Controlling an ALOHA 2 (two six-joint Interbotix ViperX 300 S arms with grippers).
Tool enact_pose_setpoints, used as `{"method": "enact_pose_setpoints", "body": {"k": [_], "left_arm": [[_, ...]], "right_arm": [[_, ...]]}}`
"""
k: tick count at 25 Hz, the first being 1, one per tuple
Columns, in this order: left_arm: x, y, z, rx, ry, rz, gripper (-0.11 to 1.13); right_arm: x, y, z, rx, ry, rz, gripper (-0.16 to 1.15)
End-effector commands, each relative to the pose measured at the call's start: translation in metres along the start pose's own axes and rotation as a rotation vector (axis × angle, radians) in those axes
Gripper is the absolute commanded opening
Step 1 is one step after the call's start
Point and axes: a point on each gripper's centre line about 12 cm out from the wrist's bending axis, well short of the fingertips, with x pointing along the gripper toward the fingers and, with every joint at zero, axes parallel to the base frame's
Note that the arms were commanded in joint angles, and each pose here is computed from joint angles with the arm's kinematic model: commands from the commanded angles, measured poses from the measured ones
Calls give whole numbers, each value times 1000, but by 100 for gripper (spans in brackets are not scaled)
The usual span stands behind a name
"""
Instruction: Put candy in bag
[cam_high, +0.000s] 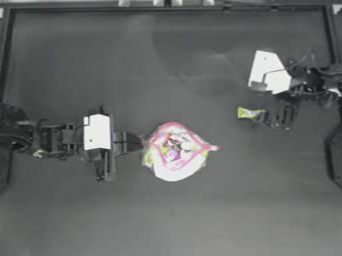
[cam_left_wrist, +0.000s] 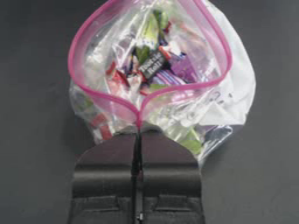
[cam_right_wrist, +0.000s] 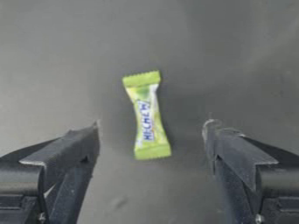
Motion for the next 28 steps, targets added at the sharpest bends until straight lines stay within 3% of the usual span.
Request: {"method": "enact_pose_setpoints", "body": {"k": [1,18,28], "left_arm": [[-2,1,15,0,-51,3,6],[-1,1,15,-1,-49,3,6],[-1,1,14,-1,-47,2,6]], "right_arm": [[5,-1,4,-2,-12,-2,98],[36,-2,4,-21,48,-2,98],[47,0,0,-7,90,9,95]]}}
